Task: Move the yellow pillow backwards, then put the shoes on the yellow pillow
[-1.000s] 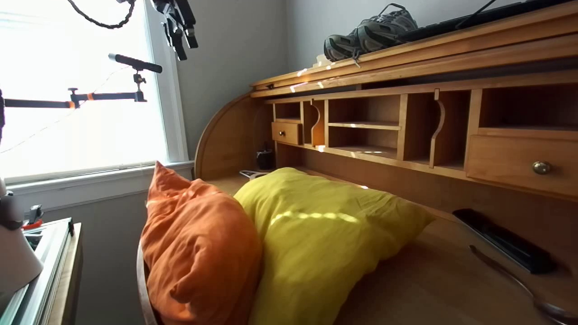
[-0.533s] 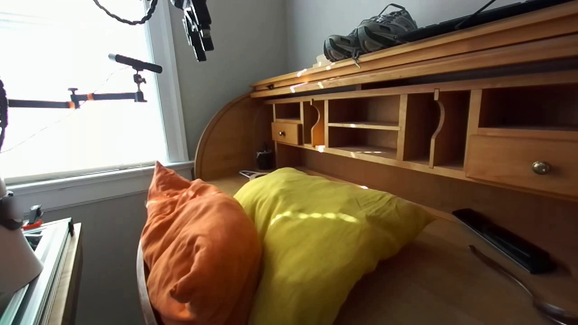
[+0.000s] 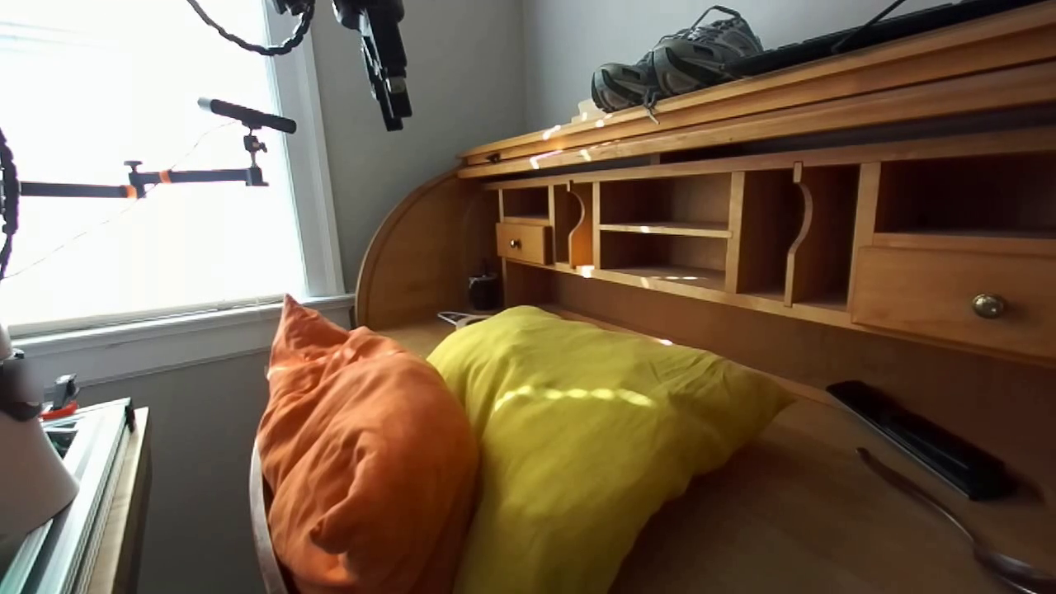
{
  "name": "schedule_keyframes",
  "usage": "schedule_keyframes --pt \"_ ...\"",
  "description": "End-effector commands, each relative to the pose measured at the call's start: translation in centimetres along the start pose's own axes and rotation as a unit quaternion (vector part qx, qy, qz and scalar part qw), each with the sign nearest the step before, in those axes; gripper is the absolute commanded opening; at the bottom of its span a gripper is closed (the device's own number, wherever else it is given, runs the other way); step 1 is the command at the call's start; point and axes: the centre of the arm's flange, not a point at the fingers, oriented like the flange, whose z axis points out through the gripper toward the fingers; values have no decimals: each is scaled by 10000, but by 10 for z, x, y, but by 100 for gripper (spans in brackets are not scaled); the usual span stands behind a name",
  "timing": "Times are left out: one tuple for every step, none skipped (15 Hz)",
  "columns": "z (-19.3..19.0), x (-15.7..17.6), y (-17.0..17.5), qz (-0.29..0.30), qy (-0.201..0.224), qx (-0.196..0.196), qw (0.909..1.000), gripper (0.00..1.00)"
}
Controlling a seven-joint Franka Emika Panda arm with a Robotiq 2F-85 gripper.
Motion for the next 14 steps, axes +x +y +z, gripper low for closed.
schedule_keyframes --pt "28 -8 20 -234 -29 281 9993 100" --pt "33 -9 25 -346 -40 358 9988 100" --pt "39 -10 30 -435 -73 463 9980 100" --pt "46 -12 35 -530 -111 507 9972 100" --pt "52 -13 40 -605 -166 541 9966 100" --pt "59 -15 45 -693 -228 498 9961 100" --pt "63 -15 47 -763 -268 378 9960 100" --pt "64 -15 48 -762 -276 298 9963 100" --pt "54 -13 43 -655 -296 363 9967 100" --pt "56 -14 44 -669 -318 356 9966 100" --pt "58 -14 44 -680 -329 354 9965 100" --pt "59 -14 44 -689 -331 353 9965 100" --pt "59 -14 44 -696 -328 353 9964 100" --pt "59 -14 44 -702 -326 354 9964 100"
